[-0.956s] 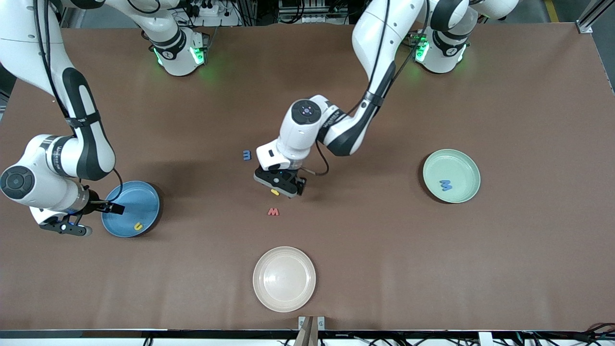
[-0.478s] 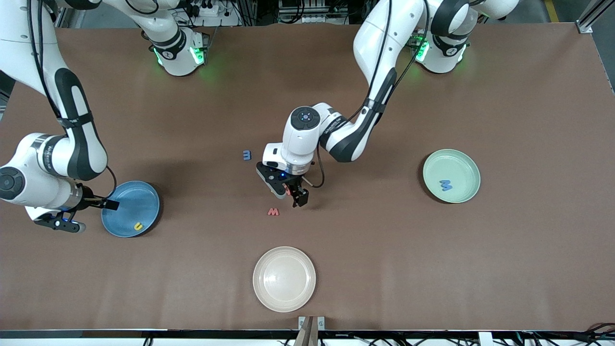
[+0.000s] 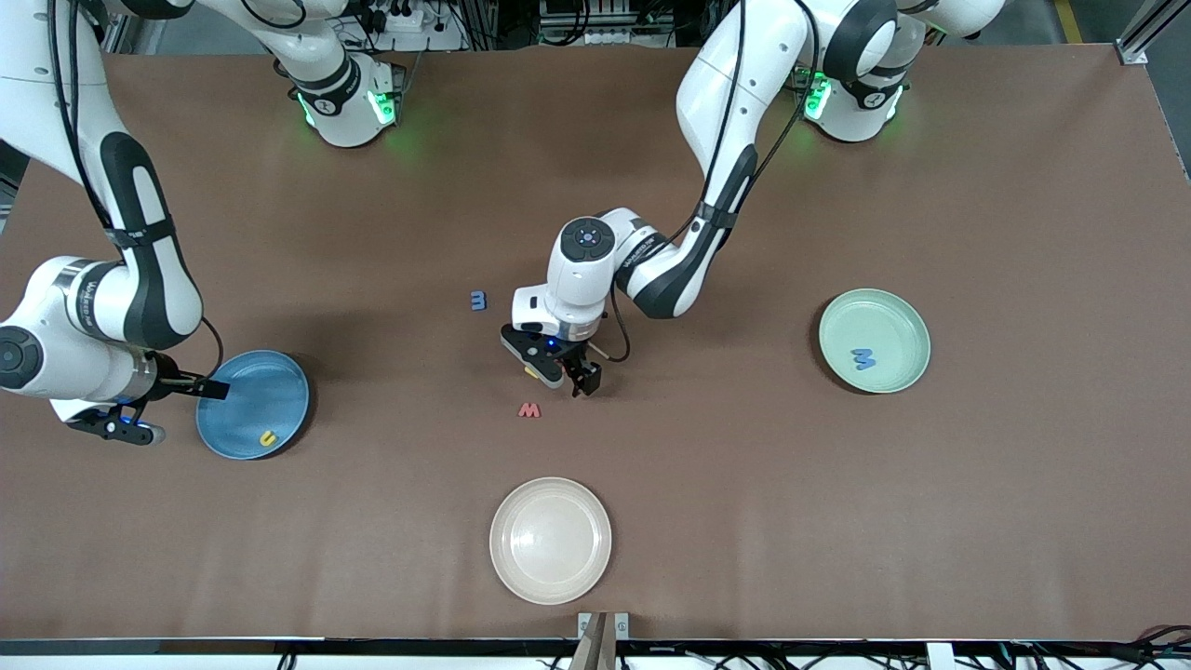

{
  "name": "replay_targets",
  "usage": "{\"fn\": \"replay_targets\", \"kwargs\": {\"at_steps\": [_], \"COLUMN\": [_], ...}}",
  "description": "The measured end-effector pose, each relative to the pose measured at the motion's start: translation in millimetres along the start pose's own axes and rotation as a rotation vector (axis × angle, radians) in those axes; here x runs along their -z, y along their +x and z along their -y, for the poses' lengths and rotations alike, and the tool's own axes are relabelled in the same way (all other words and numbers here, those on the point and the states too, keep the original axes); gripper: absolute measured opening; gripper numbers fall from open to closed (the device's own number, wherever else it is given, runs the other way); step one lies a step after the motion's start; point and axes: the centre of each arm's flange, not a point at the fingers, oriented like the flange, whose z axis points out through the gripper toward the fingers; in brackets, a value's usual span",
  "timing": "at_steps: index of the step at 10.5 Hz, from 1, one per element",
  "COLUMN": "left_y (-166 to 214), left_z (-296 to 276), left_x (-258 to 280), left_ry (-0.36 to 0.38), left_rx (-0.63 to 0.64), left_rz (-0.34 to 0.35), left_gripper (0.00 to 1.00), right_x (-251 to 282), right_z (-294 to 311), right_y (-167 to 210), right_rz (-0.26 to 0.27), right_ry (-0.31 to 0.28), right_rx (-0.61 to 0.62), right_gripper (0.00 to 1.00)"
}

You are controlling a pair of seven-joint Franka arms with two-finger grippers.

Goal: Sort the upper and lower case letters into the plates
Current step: 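Lower the left gripper onto the pink Q and grasp it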

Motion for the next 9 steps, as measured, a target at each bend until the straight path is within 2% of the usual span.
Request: {"fn": "replay_targets", "kwargs": {"at_steps": [5,9], "left_y": [-15,-17], "left_z": [-19,-22], "left_x": [-17,-18], "left_ry": [-0.001,0.000], "left_rx": [0.009,-0.076], "left_rz": [0.033,0.037], "left_gripper": [1.00,1.00], "right_x": [-1,-1], "right_z": [0,-3], "right_y": [0,0], "right_rz": [0.003,0.003], "right_ry": [0.000,0.000], "right_rx": [0.000,-0.004], "right_gripper": [1.00,1.00]}}
